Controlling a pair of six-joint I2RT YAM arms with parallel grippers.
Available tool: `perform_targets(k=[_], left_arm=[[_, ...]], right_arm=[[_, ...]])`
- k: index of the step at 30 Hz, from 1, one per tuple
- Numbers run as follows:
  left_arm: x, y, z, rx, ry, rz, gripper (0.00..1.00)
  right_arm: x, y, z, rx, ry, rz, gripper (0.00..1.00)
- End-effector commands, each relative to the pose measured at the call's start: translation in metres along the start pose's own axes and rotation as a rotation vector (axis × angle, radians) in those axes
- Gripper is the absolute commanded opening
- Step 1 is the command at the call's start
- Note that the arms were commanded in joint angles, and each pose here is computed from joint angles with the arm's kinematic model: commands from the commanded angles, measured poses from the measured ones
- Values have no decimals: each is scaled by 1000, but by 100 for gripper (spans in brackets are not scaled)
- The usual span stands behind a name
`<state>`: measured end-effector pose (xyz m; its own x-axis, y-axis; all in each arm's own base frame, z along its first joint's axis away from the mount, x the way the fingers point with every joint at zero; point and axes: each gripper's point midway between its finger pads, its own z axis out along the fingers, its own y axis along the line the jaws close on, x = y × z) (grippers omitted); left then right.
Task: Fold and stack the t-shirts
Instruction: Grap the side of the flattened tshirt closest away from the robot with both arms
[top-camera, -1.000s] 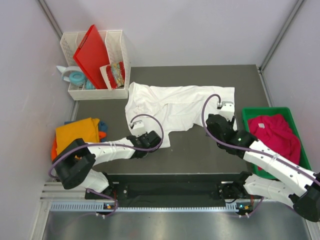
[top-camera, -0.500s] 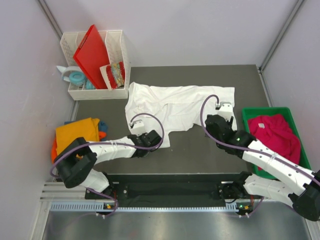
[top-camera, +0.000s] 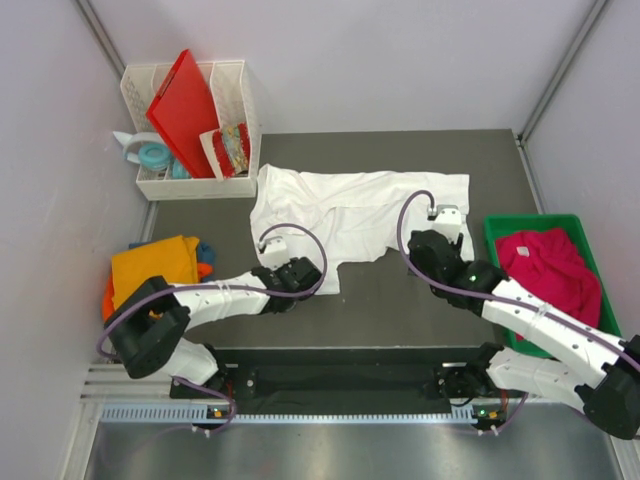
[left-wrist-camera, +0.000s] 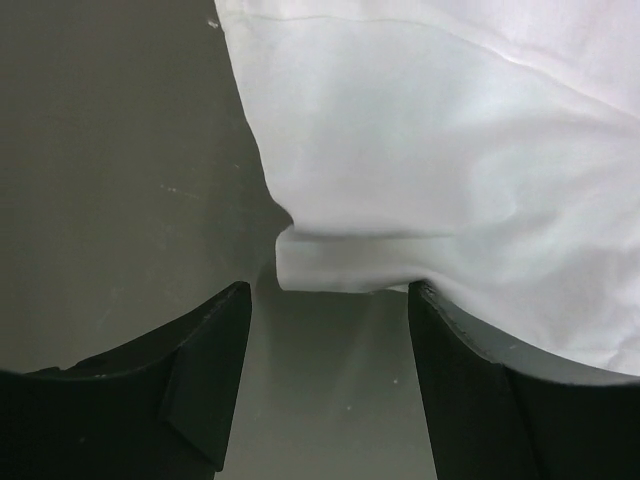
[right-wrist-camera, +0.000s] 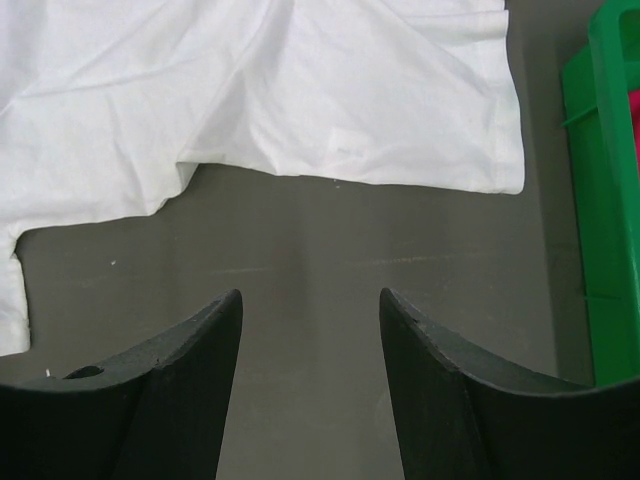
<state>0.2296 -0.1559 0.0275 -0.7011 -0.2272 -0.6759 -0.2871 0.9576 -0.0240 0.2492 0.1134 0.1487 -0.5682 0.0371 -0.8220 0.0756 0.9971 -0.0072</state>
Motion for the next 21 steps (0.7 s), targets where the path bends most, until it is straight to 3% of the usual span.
perform_targets(k=[1,10,15,17,18,21], left_arm=[[-8,0,12,-12,-36,2,68],[-32,-7,27,27,-85,-7,68],[-32,-11,38,28,-74,5,64],[-29,-12,41,29,-73,14,51],[-29,-20,45,58,-78,17,37],[-30,-21,48,53,-86,27,31]], right_arm=[[-3,3,2,-10,-8,18,57],[5,4,3,-15,21,13,57],[9,4,4,-12,32,6,57],[10,3,4,-13,34,2,57],[11,2,4,-10,35,-5,57],[12,2,4,-11,39,-7,57]])
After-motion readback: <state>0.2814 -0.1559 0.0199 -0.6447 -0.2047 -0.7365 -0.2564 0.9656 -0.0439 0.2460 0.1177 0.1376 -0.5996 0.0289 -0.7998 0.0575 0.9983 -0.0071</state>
